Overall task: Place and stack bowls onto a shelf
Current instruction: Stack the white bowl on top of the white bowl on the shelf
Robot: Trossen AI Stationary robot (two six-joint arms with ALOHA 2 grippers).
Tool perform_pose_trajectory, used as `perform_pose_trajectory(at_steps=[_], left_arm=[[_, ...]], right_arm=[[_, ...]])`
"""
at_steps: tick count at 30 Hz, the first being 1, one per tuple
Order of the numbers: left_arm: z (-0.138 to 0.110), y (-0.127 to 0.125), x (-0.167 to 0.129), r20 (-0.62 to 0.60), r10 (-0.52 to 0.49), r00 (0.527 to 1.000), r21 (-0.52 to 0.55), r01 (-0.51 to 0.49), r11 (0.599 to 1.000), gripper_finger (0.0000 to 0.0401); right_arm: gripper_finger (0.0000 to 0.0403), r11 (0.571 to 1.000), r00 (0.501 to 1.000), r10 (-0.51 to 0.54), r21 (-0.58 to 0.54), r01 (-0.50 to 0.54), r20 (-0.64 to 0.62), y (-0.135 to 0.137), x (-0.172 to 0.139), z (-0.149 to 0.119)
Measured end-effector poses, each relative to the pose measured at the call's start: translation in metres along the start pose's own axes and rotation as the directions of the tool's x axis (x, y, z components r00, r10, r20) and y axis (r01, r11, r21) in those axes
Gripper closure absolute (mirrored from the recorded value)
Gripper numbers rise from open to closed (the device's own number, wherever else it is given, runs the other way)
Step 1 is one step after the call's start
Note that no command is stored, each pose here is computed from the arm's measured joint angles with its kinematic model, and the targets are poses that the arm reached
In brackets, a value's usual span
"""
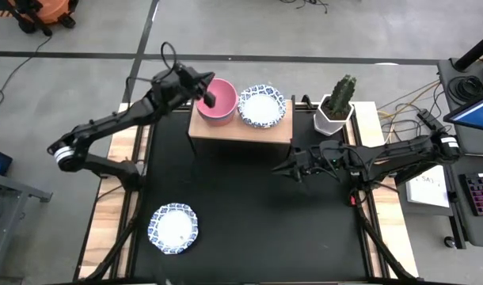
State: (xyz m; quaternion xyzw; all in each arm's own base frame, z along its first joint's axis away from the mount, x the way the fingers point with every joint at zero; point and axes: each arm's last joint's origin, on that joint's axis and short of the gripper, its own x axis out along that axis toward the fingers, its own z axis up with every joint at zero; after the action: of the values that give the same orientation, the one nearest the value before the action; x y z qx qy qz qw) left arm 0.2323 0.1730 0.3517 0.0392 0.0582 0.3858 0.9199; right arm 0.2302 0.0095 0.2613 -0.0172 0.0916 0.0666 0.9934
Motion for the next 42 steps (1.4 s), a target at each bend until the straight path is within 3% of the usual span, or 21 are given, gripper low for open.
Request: perform_pose_trajectory(at_steps=[9,22,26,31,36,40,42], left_arm=[[-0.012,0.005,0.032,-0.092,0.083,0.992,0.026,-0.081,0.996,0.0401],[-0.019,0.007,0.037,-0.270,0.168,0.948,0.091,-0.149,0.985,0.0401],[-0.015,0.006,0.036,-0.270,0.165,0.949,0.091,-0.145,0.985,0.0401],[0.002,0.001,0.033,-0.263,0.142,0.954,0.072,-0.128,0.989,0.0401],[0.018,-0.022,0.020,-0.347,0.061,0.936,0.074,-0.037,0.997,0.0401],[0.025,-0.053,-0.004,-0.444,-0.041,0.895,0.039,0.065,0.997,0.0401],[0.026,-0.071,-0.022,-0.519,-0.093,0.850,0.008,0.114,0.993,0.0401]], right_arm=[[0.0360,1.000,1.000,0.000,-0.029,0.000,-0.004,0.000,-0.001,0.000],[0.0360,1.000,1.000,0.001,-0.028,-0.002,-0.022,0.000,-0.001,-0.002],[0.0360,1.000,1.000,0.001,-0.028,-0.002,-0.022,0.000,-0.001,-0.002],[0.0360,1.000,1.000,0.001,-0.028,-0.002,-0.022,0.000,-0.001,-0.002],[0.0360,1.000,1.000,0.002,-0.028,-0.002,-0.023,0.000,-0.001,-0.002],[0.0360,1.000,1.000,0.002,-0.027,-0.003,-0.025,0.000,-0.001,-0.002],[0.0360,1.000,1.000,0.002,-0.030,-0.003,-0.026,0.000,-0.001,-0.002]])
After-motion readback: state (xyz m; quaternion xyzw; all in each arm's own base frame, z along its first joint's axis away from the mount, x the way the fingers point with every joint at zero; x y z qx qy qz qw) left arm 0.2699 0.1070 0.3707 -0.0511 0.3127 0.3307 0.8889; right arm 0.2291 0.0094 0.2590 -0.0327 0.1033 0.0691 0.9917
